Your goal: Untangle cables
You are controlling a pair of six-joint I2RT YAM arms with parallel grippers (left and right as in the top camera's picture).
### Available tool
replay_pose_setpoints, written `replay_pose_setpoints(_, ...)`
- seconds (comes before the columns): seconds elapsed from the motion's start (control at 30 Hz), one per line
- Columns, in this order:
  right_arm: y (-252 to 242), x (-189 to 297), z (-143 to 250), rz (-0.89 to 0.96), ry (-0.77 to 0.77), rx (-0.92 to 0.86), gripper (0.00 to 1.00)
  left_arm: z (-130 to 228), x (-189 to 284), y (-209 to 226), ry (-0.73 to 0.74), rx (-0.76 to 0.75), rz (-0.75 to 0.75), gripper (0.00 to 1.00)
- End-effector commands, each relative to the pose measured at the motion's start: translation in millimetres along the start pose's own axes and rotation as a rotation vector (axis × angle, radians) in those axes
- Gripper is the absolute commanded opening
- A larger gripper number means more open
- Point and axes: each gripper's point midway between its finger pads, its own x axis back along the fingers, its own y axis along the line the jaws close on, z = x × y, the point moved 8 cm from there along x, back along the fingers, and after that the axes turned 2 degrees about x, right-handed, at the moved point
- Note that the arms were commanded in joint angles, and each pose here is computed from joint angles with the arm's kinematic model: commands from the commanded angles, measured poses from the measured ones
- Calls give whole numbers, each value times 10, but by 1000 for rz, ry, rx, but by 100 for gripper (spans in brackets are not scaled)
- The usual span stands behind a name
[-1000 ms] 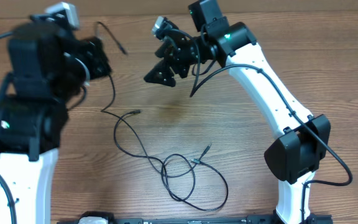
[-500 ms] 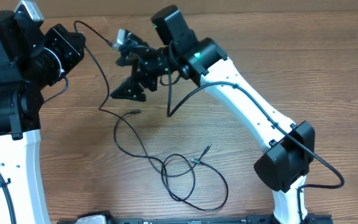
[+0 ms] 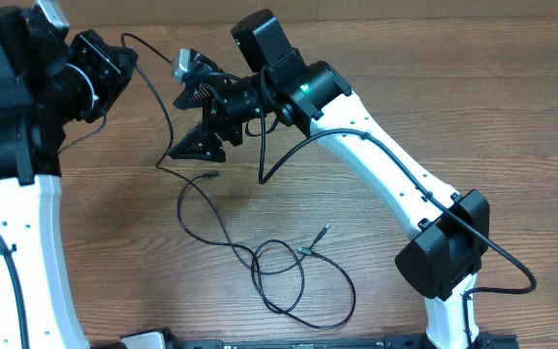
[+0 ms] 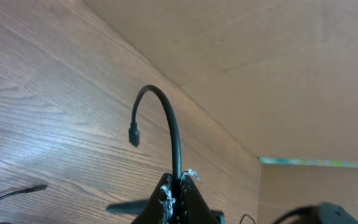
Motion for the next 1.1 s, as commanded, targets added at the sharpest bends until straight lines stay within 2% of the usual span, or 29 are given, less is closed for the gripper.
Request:
replay_pose_setpoints(0.0,98,48,-134,-42,-38,32,97,-48,-7,-38,-4,23,18,4)
replay_pose_setpoints(0.1,131,48,-160,-78,-57,43,80,-74,-38,-25,-14,26,10,4)
replay_pose_setpoints(0.37,188,10,-182,-110,-66,53,68,-136,-33,-122,-39,59,74,4)
replay_pose_setpoints(0.4,189,7,-187,-111,-68,56,61,-136,-32,-134,-36,64,84,4)
replay_pose_setpoints(0.43,188,7,-190,-110,-69,59,46,-136,-31,-143,-33,69,91,4)
replay_pose_setpoints(0.57,185,7,-199,-108,-73,65,19,-124,-28,-178,-12,81,122,4)
replay_pose_setpoints(0.6,185,7,-199,-108,-73,65,6,-124,-27,-186,-9,79,128,4)
replay_pose_setpoints(0.7,154,3,-176,-73,-54,32,4,-121,-26,-189,-6,76,130,4)
replay_pose_setpoints(0.93,-151,103,7,220,72,-58,4,-79,-20,-224,36,22,169,4)
replay_pose_setpoints(1.07,-264,239,42,261,67,-99,4,-75,-20,-228,42,21,173,4)
